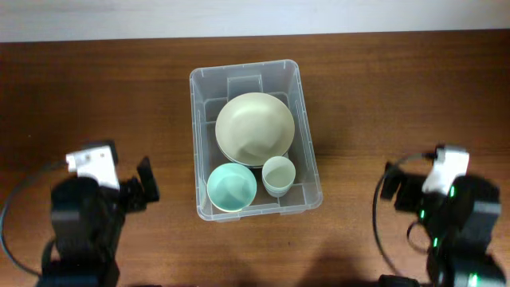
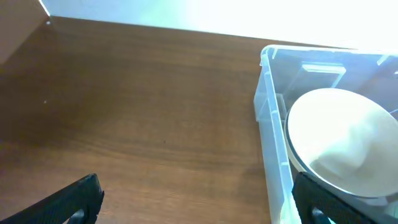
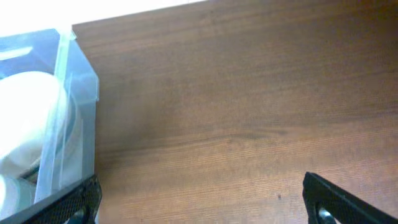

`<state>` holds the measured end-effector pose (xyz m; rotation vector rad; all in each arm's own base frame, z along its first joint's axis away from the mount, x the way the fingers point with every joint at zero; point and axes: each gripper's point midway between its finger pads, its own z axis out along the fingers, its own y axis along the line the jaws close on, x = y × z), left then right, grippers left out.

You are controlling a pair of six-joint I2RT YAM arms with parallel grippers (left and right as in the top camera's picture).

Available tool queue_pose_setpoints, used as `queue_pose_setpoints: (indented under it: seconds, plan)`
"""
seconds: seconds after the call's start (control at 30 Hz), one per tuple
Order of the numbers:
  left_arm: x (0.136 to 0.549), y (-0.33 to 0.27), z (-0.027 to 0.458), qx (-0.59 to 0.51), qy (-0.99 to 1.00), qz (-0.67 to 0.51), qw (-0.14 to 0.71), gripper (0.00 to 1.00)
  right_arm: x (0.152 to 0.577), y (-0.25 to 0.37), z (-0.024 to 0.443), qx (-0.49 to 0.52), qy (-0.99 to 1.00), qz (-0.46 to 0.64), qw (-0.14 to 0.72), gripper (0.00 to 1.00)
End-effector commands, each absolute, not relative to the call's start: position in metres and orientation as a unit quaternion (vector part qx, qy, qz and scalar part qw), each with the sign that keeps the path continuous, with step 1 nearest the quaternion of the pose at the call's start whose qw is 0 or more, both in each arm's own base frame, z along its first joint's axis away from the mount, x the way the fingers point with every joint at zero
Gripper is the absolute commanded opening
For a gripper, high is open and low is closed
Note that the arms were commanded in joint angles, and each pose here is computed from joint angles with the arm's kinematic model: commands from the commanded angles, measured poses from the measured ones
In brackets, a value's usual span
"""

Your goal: Pack container

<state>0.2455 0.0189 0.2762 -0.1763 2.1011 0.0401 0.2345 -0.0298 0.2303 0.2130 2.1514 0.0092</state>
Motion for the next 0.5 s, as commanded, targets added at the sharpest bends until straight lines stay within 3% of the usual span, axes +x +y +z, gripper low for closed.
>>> queue_pose_setpoints:
  seconds: [0.0, 0.47]
  plan:
    - [0.233, 0.019, 0.276, -0.078, 0.856, 0.014, 0.512, 1.0, 0.217, -0.029, 0.23, 0.089, 0.86, -0.002, 0.502, 0.99]
    - [0.231, 0.019, 0.276, -0.078, 0.855, 0.014, 0.513, 0.99, 0.203, -0.026, 0.223, 0.089, 0.864, -0.001, 0.495, 0.99]
